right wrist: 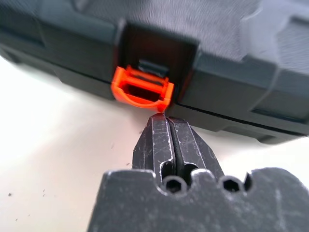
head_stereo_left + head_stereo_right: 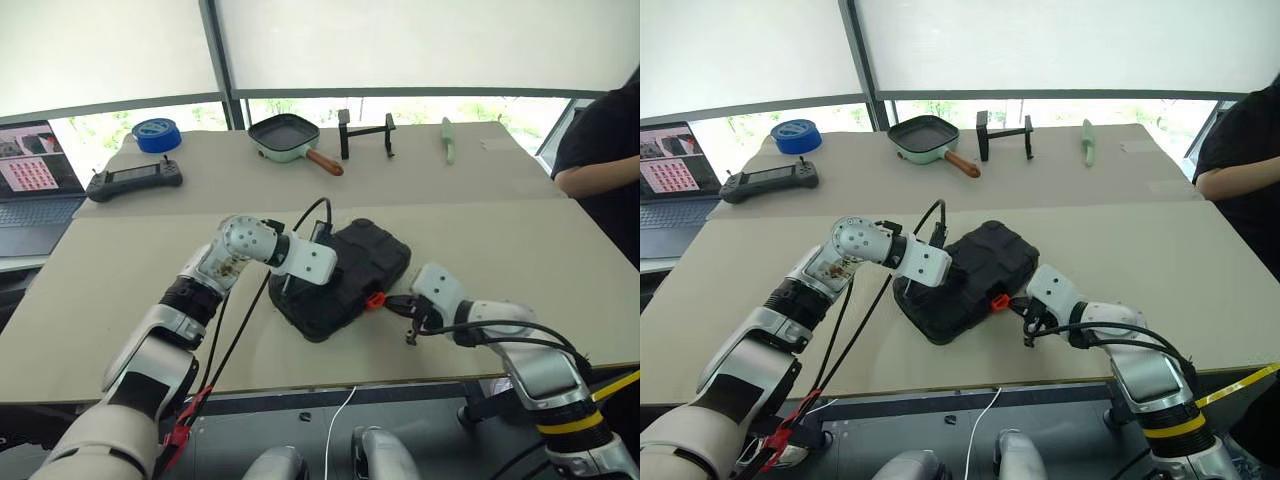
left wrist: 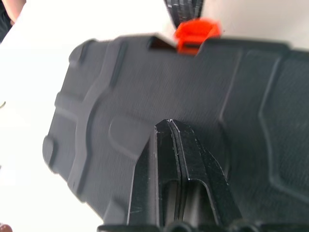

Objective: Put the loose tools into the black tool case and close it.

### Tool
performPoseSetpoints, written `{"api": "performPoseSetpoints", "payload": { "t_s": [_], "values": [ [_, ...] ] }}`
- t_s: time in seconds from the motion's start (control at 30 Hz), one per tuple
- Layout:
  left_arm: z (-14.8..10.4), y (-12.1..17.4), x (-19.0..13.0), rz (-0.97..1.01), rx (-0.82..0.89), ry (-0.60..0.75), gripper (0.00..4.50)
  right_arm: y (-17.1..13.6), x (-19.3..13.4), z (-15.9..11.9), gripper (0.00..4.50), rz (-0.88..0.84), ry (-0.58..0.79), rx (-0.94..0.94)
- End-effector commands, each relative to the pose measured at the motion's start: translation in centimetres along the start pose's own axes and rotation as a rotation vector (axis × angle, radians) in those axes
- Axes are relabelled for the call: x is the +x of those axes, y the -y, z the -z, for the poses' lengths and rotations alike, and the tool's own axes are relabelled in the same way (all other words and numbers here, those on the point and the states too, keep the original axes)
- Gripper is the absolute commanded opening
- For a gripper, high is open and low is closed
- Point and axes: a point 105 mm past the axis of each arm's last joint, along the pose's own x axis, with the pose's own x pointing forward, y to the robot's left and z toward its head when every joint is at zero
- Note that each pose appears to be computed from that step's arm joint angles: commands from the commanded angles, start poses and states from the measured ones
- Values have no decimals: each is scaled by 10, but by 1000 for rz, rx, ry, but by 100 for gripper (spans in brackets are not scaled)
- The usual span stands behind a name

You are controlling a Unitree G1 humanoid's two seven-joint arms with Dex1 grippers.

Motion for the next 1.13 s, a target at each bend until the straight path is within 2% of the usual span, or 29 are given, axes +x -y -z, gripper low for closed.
{"api": "performPoseSetpoints", "payload": {
  "t_s": [0.03, 0.2, 0.33, 0.47, 0.57, 0.67, 0.8, 0.9, 0.93, 1.03, 1.13],
  "values": [
    [12, 30, 19, 108, -52, -24, 5, -5, -3, -40, 0, -20, 137, -62],
    [13, 29, 19, 107, -48, -24, 5, -18, -6, -31, 0, -95, 89, -59],
    [15, 26, 15, 75, -63, -30, 5, -16, -13, -31, 0, -95, 92, -40],
    [19, 20, -4, -2, -223, 12, 5, 0, -33, -39, 0, -83, 120, 29],
    [31, 27, -53, -79, -490, 49, 75, 2, -70, -41, 84, -211, 117, 83],
    [33, 39, -100, -160, -655, 61, 183, 14, -101, -40, 183, -247, 91, 123],
    [18, 67, -166, -239, -894, 89, 307, 35, -138, -38, 310, -248, 55, 204],
    [1, 80, -191, -290, -982, 69, 427, 43, -151, -31, 422, -244, 23, 210],
    [-4, 85, -198, -317, -1006, 57, 446, 47, -152, -30, 443, -233, 24, 203],
    [-10, 95, -212, -380, -1064, 34, 446, 55, -150, -33, 443, -219, 53, 193],
    [-9, 99, -216, -444, -1053, 24, 446, 58, -144, -38, 443, -225, 84, 207]
  ]
}}
